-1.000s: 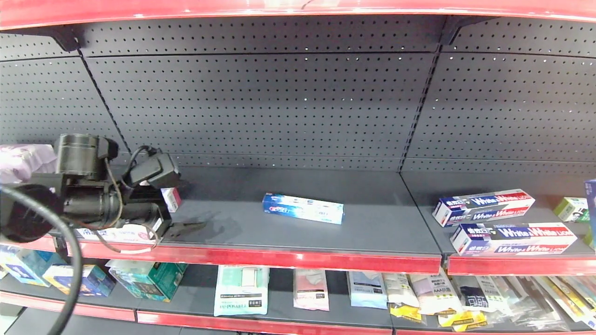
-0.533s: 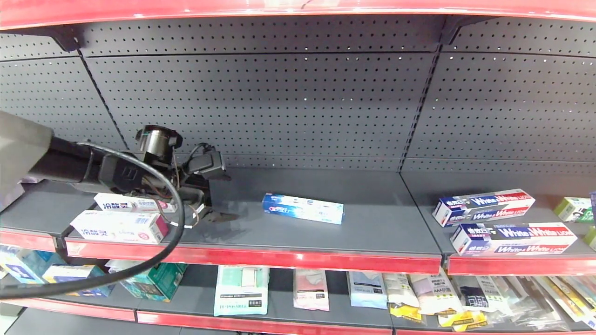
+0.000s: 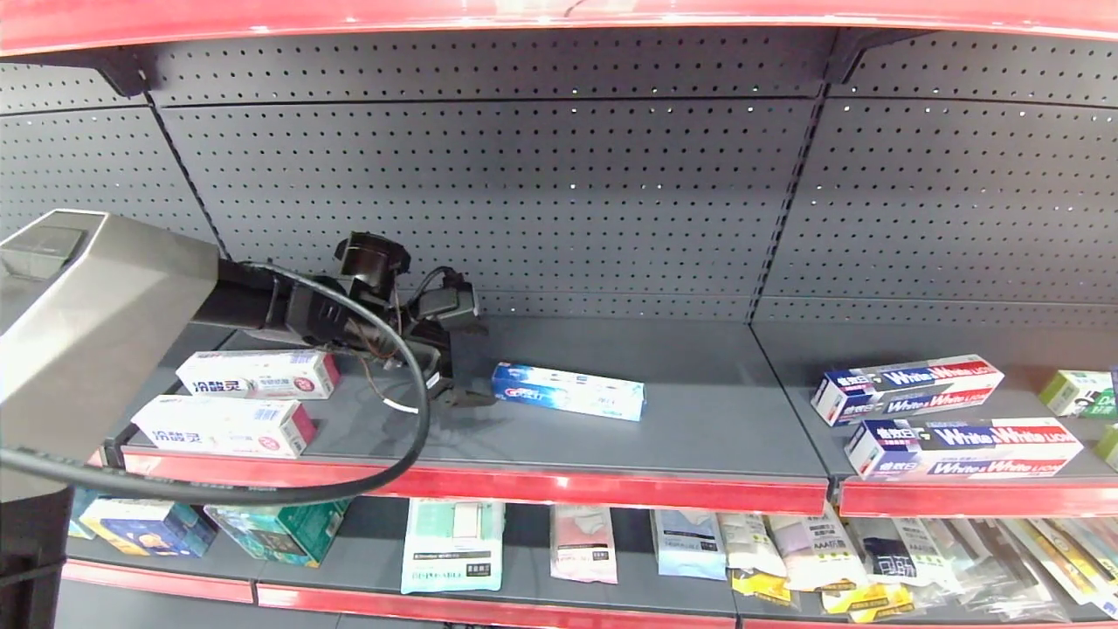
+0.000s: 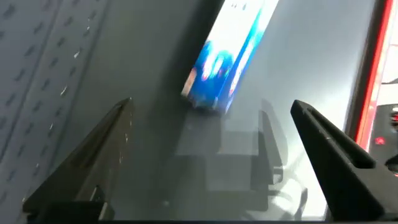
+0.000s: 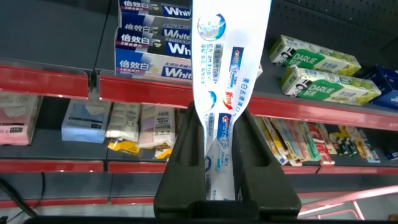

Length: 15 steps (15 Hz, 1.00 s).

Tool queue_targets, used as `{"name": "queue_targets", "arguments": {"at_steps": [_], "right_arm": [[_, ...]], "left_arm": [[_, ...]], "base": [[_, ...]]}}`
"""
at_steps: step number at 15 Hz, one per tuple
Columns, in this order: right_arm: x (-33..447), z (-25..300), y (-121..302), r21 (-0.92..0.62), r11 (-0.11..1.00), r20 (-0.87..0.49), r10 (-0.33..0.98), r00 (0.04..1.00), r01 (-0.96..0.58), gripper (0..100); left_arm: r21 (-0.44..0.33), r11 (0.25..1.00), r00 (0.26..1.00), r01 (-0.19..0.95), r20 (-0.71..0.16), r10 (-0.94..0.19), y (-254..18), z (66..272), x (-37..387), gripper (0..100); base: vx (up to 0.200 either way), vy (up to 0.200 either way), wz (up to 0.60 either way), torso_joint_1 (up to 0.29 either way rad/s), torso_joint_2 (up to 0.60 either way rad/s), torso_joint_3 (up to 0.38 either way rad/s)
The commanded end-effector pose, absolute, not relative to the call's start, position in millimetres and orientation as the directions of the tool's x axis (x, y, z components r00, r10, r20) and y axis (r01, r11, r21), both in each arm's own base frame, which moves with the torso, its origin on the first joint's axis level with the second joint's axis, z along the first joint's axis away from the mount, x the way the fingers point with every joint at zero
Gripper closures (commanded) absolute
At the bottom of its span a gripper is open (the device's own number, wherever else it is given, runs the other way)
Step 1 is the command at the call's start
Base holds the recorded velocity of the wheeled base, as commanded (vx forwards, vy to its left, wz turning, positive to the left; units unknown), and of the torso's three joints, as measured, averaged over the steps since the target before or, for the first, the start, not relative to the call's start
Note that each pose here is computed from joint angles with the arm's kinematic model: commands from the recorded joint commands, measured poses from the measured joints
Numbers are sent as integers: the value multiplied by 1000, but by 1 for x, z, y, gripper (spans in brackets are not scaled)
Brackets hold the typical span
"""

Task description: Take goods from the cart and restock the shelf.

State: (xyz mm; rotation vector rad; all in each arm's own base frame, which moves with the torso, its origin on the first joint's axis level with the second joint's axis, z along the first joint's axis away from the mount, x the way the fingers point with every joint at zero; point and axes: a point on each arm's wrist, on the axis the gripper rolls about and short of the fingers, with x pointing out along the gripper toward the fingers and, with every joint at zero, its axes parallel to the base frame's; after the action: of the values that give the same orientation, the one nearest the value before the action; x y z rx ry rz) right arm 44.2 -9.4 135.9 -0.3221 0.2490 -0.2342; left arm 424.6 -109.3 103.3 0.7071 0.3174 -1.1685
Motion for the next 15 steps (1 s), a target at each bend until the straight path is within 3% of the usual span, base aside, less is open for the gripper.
{"name": "queue_targets", "arguments": {"at_steps": [1, 10, 15], "right_arm": [[43, 133, -9, -340, 922, -203, -265, 943, 186, 100], [40, 129, -9, -341, 919, -204, -278, 939, 199, 100], [38, 127, -9, -343, 917, -199, -284, 938, 205, 100]], "left_arm": [[335, 188, 359, 923, -579, -732, -120, 96, 431, 0], [353, 127, 323, 927, -579, -749, -148, 78, 448, 0], [359, 118, 319, 926, -578, -751, -153, 80, 455, 0]], "base": [[0, 0, 0, 0, 0, 0], [0, 0, 0, 0, 0, 0], [0, 0, 0, 0, 0, 0]]}}
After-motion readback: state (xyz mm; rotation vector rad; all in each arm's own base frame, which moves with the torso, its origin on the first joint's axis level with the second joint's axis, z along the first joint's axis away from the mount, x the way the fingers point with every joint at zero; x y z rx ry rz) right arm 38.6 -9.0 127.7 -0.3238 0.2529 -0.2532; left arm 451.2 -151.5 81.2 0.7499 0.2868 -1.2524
